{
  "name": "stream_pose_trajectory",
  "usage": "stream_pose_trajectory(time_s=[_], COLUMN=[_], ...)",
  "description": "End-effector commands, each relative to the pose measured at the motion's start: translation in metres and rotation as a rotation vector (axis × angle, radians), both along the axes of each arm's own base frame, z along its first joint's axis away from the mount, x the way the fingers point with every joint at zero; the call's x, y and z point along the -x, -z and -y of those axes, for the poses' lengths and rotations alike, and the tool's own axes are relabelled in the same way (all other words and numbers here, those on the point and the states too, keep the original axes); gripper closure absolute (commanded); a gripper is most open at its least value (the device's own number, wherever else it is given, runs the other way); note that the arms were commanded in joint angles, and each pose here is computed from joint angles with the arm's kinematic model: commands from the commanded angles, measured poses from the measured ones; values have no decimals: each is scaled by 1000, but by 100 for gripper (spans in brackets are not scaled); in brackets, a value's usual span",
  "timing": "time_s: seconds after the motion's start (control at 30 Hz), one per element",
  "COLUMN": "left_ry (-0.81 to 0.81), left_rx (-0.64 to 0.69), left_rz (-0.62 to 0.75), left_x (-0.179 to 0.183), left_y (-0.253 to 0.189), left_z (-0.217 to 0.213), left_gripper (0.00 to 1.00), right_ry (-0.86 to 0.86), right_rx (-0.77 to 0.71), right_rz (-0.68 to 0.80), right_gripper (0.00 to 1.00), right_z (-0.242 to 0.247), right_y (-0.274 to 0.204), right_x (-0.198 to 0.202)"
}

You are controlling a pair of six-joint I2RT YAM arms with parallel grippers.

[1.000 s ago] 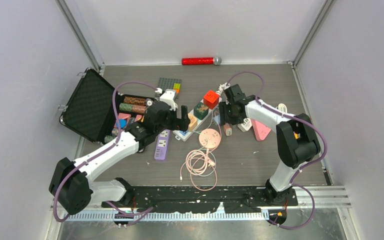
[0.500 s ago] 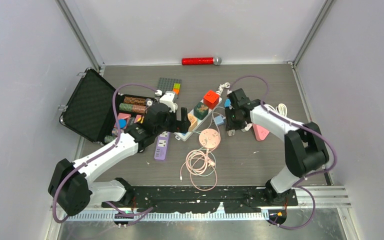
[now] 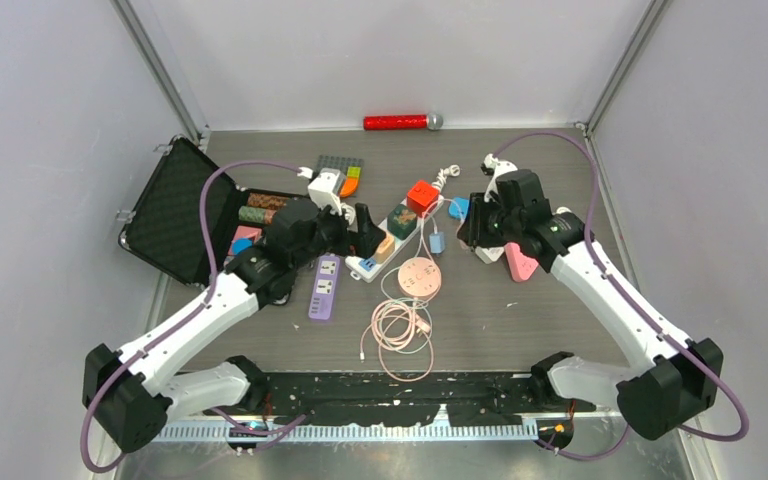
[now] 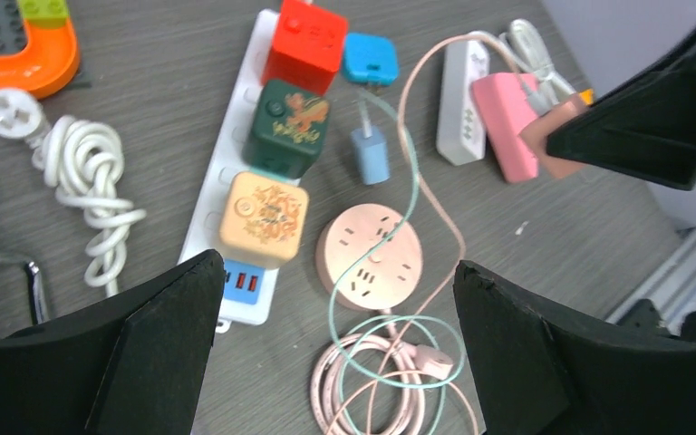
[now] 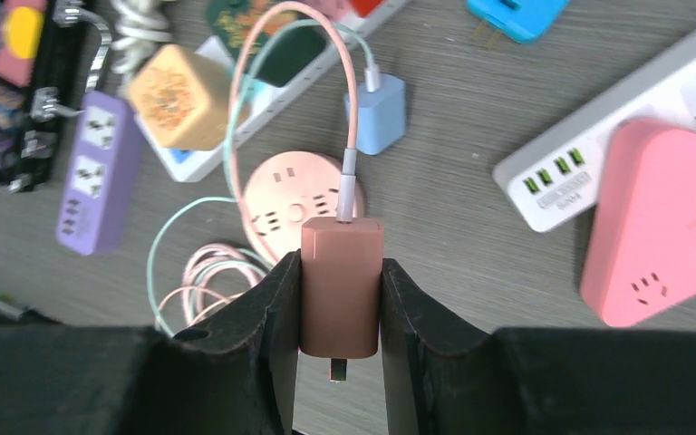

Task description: Insert the plug

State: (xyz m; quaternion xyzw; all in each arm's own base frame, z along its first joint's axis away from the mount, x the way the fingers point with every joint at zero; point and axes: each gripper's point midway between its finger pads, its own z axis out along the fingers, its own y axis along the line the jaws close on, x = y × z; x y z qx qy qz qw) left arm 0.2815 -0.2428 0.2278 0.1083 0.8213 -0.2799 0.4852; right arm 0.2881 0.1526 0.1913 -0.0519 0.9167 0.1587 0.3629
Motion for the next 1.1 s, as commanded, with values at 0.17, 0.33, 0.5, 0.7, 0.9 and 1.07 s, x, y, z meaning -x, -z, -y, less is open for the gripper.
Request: stream_pose_trajectory(time_s=[0.17, 0.33, 0.5, 0.7, 0.9, 1.07], left_ry=[166, 251, 348, 364, 365, 391], left_rx=[246, 346, 449, 488, 517, 528], left_rz=[156, 190, 163, 139, 130, 152], left_x=[27, 44, 61, 61, 62, 65], left_y=[-92, -111, -121, -116, -119, -122], left_z=[20, 29, 41, 47, 48, 49], left_gripper=[5, 5, 10, 23, 22, 26], right_ry=[-255, -421, -596, -694, -722, -741], right_rx=[-306, -474, -628, -672, -690, -716], right_rz=[233, 308, 347, 374, 357, 330], right_gripper=[95, 95, 95, 95, 95, 95], right_z=[-54, -83, -110, -127, -137, -143], right_y=[-74, -102, -125, -136, -136, -134], right_x=[12, 30, 55, 72, 75, 77])
